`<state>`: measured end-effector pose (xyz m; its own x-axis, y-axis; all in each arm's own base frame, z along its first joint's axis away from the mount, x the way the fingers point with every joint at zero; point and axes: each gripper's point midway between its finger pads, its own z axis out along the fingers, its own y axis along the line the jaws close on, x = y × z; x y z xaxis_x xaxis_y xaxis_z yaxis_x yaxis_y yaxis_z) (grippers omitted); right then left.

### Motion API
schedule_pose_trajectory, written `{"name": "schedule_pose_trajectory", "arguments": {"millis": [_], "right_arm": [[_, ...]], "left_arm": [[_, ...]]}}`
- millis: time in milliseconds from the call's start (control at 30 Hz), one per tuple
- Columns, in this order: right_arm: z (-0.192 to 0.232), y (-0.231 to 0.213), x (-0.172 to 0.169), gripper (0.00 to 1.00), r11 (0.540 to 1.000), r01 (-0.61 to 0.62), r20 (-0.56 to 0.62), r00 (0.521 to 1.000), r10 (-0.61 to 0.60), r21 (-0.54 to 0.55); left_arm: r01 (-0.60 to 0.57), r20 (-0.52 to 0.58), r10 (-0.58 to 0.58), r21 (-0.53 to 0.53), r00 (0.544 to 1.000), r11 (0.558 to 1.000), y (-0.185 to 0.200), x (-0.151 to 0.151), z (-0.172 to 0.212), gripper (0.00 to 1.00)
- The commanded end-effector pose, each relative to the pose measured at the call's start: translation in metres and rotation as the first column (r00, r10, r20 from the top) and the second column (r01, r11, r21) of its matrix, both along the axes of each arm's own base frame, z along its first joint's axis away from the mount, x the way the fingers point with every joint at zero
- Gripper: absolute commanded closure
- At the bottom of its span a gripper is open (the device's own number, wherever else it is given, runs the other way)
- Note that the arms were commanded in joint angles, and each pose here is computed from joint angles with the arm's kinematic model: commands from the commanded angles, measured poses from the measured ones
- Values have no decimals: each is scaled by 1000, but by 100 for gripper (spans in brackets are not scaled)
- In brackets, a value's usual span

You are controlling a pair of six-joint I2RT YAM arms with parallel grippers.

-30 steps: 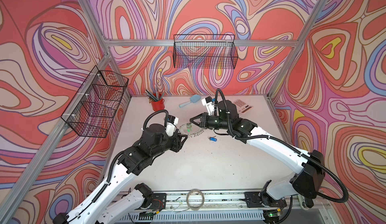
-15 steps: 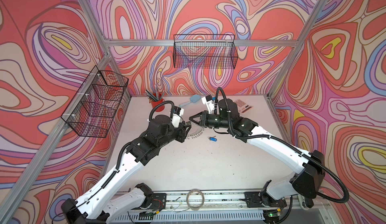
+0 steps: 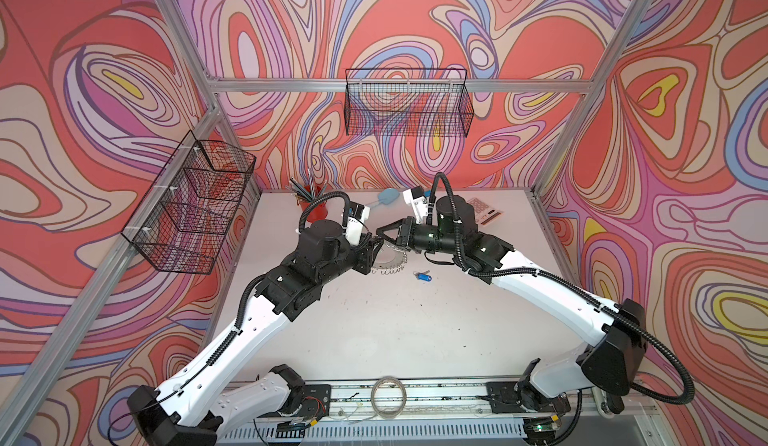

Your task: Put the keys on the keyring

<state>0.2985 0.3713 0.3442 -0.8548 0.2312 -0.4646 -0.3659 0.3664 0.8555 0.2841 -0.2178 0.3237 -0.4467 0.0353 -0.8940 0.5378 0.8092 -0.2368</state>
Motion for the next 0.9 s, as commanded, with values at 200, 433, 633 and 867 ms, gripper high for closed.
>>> {"name": "schedule_pose_trajectory", "arguments": {"millis": [200, 433, 633, 867], "right_arm": [[14, -5, -6, 100, 1000, -3, 33, 999, 2, 21], [11, -4, -10, 100, 999, -32, 55, 998, 33, -11], [20, -1, -14, 100, 998, -66, 85, 994, 67, -13], [28, -4, -19, 100, 997, -82, 107, 991, 82, -11]], "left_arm": [[-3, 113, -17, 175, 993, 984, 18, -4, 17, 53], [147, 87, -177, 277, 980, 950, 15, -28, 19, 42], [241, 5, -254, 302, 967, 922, 12, -33, 6, 41], [281, -56, -277, 273, 959, 920, 16, -29, -6, 43]]}}
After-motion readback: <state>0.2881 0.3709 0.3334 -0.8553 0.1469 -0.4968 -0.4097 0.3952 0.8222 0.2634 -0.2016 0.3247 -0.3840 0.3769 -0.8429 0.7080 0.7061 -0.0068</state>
